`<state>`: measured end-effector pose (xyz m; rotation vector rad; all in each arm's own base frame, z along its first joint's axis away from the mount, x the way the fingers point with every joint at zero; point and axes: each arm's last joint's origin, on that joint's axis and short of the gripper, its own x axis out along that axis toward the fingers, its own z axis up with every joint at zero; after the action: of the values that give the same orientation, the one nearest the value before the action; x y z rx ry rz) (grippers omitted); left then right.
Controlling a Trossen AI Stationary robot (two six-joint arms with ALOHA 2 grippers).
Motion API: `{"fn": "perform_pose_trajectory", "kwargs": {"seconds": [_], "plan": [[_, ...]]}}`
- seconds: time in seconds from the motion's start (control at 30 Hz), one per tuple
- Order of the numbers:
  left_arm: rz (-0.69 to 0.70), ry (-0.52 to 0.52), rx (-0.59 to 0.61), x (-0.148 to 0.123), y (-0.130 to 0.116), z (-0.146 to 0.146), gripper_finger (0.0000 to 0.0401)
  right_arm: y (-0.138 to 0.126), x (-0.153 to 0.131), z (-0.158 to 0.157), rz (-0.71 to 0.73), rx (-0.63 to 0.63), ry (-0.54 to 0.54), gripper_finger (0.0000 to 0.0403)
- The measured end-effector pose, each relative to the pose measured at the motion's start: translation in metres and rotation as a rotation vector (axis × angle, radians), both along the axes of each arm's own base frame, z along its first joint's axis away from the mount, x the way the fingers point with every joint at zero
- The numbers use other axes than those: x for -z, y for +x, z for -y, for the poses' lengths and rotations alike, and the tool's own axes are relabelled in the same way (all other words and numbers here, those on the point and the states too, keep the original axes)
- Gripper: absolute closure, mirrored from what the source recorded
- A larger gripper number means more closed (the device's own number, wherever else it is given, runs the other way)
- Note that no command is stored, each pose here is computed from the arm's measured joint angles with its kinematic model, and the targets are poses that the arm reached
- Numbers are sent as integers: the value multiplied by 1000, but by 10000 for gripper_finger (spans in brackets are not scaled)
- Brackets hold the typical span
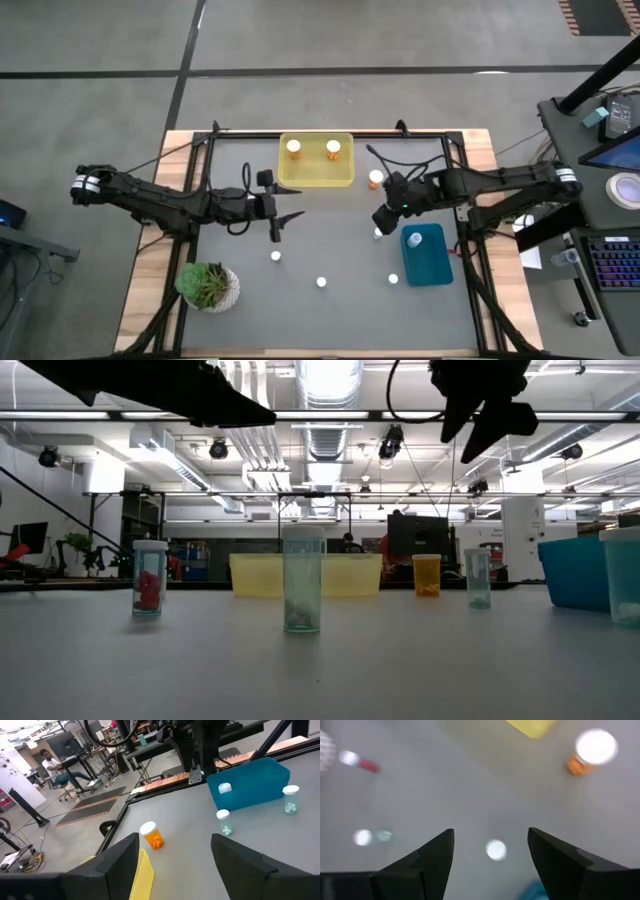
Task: Pick and place medicine bottles into bin by pill shape (circle, oval)
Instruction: Put the blue pill bottle into the blue bin
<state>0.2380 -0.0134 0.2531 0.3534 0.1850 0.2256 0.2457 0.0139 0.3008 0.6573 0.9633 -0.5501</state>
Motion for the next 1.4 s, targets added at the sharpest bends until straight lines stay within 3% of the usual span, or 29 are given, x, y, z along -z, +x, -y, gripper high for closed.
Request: {"fn": "perform_pose_trajectory", "kwargs": {"seconds": [0.23,0.53,1.4], "plan": [[-3,0,0,0,0,0,169,20,5,-4,-214,35,90,158],[-7,0,0,2,0,0,169,44,34,-8,-347,20,143,158],[-9,0,0,3,-1,0,169,64,75,-10,-482,3,123,158]]}}
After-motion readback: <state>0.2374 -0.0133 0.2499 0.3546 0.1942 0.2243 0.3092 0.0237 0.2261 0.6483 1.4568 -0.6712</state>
